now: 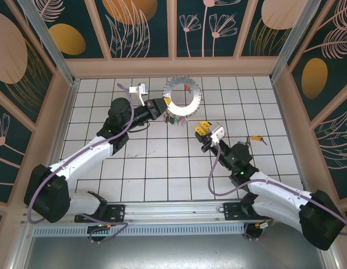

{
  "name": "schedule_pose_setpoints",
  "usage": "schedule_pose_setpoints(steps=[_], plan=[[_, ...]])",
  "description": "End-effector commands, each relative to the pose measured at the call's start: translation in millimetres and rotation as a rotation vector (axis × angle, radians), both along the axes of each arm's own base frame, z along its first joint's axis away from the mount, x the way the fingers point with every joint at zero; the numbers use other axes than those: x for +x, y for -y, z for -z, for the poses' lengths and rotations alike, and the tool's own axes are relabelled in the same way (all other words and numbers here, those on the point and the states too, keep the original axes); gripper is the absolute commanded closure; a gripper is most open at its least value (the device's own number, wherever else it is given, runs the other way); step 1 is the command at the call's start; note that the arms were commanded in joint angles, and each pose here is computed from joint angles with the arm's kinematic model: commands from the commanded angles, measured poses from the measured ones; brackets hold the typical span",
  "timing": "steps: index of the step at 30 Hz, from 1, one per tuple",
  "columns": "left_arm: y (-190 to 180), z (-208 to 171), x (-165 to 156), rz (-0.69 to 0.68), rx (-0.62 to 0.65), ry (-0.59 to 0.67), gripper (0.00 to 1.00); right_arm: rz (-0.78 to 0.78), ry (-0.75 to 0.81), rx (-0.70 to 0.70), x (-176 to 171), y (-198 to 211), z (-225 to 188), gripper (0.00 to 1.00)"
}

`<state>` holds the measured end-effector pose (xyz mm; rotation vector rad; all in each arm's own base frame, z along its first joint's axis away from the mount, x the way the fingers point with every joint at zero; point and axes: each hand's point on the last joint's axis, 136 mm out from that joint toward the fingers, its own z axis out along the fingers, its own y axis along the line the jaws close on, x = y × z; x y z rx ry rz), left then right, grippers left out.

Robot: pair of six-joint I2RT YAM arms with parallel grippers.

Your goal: Put the keys on the keyring

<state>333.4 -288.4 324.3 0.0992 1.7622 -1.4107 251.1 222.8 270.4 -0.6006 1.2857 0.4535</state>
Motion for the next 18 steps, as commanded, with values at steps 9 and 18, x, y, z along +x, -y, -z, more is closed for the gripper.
schedule_pose_setpoints(steps=[9,18], plan=[[-4.7,-45.3,-10.0,0.012,-0.005,0.177,1.00,-0.070,0.029,-0.012,3.8,-19.8,-25.4,0.89],[-2.5,-44.3,-10.5,0.024,-0.003,0.176,1.00,-0.071,0.042,-0.013,10.2,-26.7,-31.1,0.90]])
